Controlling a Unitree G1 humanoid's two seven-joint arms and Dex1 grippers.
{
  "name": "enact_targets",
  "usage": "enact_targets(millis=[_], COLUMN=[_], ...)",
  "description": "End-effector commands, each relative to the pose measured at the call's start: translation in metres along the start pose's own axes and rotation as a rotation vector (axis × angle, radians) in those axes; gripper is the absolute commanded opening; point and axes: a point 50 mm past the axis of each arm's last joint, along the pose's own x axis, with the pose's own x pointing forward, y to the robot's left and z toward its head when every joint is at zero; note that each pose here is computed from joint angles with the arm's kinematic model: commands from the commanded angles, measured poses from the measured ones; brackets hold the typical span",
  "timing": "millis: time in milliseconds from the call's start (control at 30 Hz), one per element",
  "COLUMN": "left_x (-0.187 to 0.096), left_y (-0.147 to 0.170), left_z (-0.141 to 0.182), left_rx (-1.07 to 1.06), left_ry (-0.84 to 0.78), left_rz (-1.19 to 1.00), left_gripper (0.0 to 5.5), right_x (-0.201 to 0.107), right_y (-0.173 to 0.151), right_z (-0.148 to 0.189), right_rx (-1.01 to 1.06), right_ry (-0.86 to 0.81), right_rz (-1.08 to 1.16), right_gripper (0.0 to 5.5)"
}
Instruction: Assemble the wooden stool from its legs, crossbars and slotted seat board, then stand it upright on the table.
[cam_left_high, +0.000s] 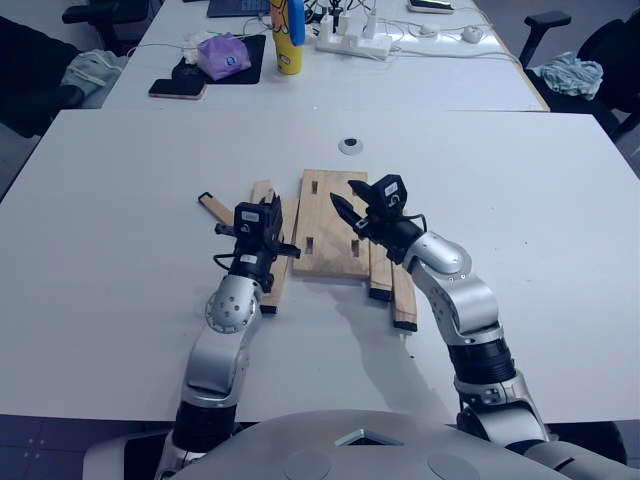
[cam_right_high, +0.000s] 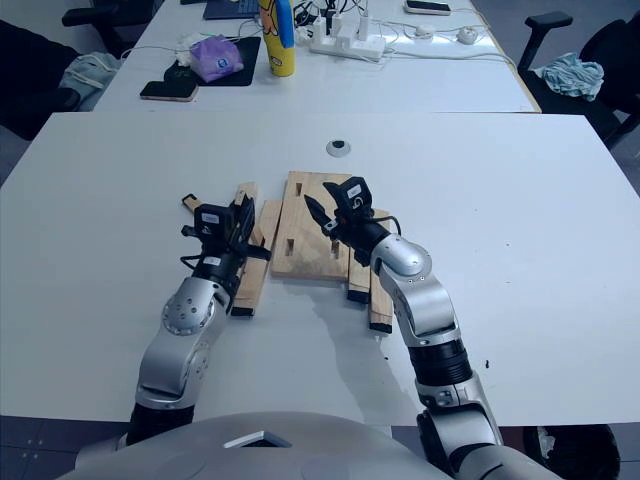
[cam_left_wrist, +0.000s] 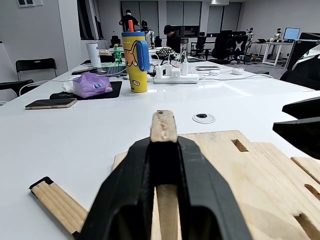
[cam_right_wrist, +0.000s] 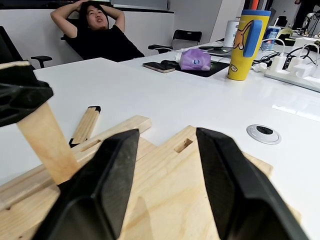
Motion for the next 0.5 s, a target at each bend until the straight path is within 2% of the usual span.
enact_targets(millis=[33,167,333,500], left_x=[-0.024,-0.02,-0.01,-0.006], left_y=[0.002,0.001,0.005,0.007], left_z=[-0.066,-0.062,-0.031,0.002], left_rx=[-0.009,-0.015,-0.015,-0.026], left_ry=[0.36,0.327,0.132,-0.076], left_rz=[-0.011,-0.008,0.009,0.006], left_gripper=[0.45,0.45,0.45,1.15], right_x=[0.0,0.0,0.0,-0.001], right_y=[0.001,0.0,0.001,0.002], right_z=[-0.002,-0.002,-0.004,-0.006], right_rx=[-0.001,0.0,0.004,0.022], right_ry=[0.007,0.007,0.01,0.009], right_rz=[-0.006,-0.01,-0.01,-0.021], right_gripper=[2.12,2.12,2.12,2.12])
